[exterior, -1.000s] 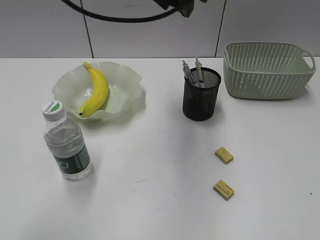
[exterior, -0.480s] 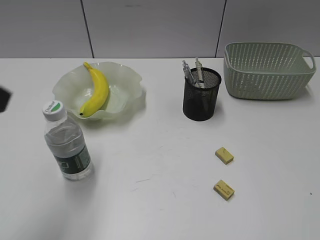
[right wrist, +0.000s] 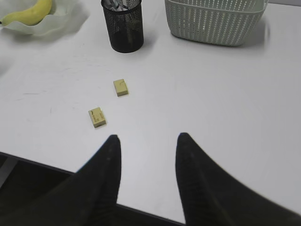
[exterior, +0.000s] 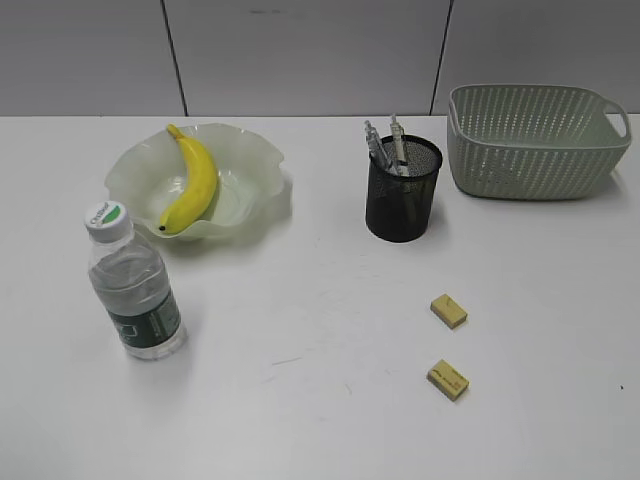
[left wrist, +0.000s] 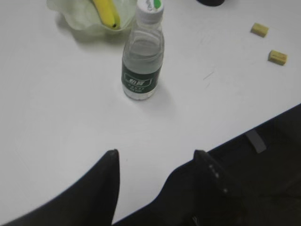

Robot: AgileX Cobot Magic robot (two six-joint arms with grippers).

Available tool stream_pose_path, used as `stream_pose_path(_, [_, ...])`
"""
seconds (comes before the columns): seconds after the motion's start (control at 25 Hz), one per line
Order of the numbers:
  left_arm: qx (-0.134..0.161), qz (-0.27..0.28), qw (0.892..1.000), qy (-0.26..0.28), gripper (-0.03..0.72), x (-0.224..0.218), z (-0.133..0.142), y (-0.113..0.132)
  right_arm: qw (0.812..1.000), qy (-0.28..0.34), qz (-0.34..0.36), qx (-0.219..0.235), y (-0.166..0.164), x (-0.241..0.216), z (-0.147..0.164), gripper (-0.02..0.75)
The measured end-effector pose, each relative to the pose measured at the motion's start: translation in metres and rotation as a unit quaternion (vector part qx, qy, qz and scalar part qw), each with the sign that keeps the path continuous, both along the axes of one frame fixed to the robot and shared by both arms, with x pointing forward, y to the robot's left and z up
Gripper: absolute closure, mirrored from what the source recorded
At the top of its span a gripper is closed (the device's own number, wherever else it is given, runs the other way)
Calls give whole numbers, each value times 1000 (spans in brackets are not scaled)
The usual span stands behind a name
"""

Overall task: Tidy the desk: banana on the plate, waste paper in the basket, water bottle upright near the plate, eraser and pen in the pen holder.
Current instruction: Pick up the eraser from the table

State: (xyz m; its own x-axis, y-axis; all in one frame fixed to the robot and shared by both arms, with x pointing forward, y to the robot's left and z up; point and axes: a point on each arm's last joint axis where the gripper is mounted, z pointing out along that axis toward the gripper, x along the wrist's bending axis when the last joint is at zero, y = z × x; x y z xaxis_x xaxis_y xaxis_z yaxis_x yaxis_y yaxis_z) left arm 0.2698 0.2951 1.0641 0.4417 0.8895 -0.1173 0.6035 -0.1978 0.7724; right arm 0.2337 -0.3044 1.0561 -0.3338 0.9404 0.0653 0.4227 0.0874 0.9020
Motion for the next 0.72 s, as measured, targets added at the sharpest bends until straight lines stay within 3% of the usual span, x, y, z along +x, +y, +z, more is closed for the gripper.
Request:
stream_pose_path(0.2, [-30, -61, 996, -57, 330, -17, 0, 8, 1000, 0, 0, 0, 0, 0, 0, 419])
stream_pose_path(0.44, [-30, -98, 992, -71, 372, -23, -1, 7, 1000, -11, 1, 3, 3, 6, 10, 419])
stream_pose_path(0.64, [-41, -82, 992, -81, 379, -26, 0, 9, 998, 22, 35, -51, 33, 70, 29, 419])
stream_pose_path(0.72, [-53, -43, 992, -101, 379, -33, 0, 15, 993, 80, 45, -77, 53, 112, 25, 419])
